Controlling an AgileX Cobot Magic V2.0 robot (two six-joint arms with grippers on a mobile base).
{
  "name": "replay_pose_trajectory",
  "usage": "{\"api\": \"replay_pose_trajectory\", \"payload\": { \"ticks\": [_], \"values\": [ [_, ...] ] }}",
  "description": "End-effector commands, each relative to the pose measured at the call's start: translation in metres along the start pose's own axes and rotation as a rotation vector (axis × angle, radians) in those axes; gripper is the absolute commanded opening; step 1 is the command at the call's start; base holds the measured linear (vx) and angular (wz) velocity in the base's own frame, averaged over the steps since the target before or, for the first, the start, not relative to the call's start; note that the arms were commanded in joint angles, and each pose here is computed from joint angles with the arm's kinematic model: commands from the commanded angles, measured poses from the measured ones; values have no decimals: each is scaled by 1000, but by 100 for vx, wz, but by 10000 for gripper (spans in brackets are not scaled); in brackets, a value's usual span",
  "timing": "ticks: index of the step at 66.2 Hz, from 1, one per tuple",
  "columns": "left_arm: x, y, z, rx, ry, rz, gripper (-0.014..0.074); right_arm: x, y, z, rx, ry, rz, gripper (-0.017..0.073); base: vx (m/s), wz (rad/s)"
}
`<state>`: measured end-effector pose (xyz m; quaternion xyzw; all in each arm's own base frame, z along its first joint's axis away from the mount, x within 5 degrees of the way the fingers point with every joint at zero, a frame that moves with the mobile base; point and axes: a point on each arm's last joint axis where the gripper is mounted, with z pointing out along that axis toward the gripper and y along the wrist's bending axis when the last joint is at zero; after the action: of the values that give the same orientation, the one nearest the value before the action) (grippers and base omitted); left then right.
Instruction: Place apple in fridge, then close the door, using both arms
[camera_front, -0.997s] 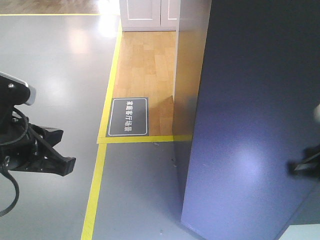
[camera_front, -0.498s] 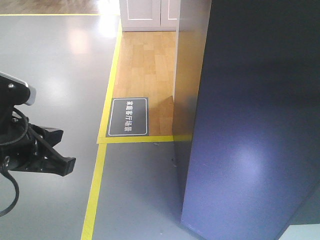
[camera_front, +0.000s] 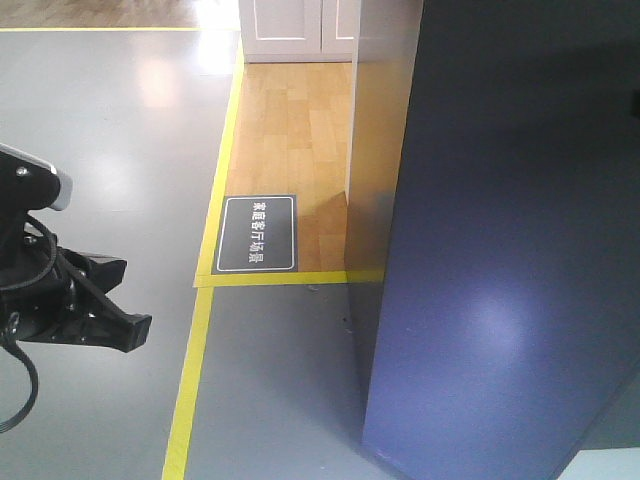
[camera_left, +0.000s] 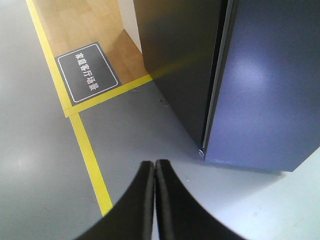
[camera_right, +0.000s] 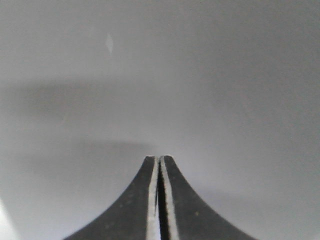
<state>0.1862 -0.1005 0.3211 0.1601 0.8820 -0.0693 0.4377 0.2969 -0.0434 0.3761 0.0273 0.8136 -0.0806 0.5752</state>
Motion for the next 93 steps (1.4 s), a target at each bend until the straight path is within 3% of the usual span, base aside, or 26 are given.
{"api": "replay_pose_trajectory", "payload": {
  "ticks": [1,46,55,68,80,93],
  "values": [
    [-12,-1,-8,19,-89,2,-6,-27,-4,5,11,-132,-14,-6,0,0],
    [-12,-1,-8,19,-89,2,-6,-62,-4,113,13,-167,-15,-6,0,0],
    [-12,-1,-8,19,-89,2,-6,-63,-4,127,12,-140,9,-6,0,0],
    [-13,-1,-8,20,-90,2,-6,-59,-4,115,16,-39,14,-6,0,0],
    [-13,-1,-8,20,-90,2,-6,-53,-4,76,9,-54,16,-6,0,0],
    [-13,-1,-8,20,-91,2,-6,-25,-4,28,5,86,-50,-6,0,0]
  ]
}}
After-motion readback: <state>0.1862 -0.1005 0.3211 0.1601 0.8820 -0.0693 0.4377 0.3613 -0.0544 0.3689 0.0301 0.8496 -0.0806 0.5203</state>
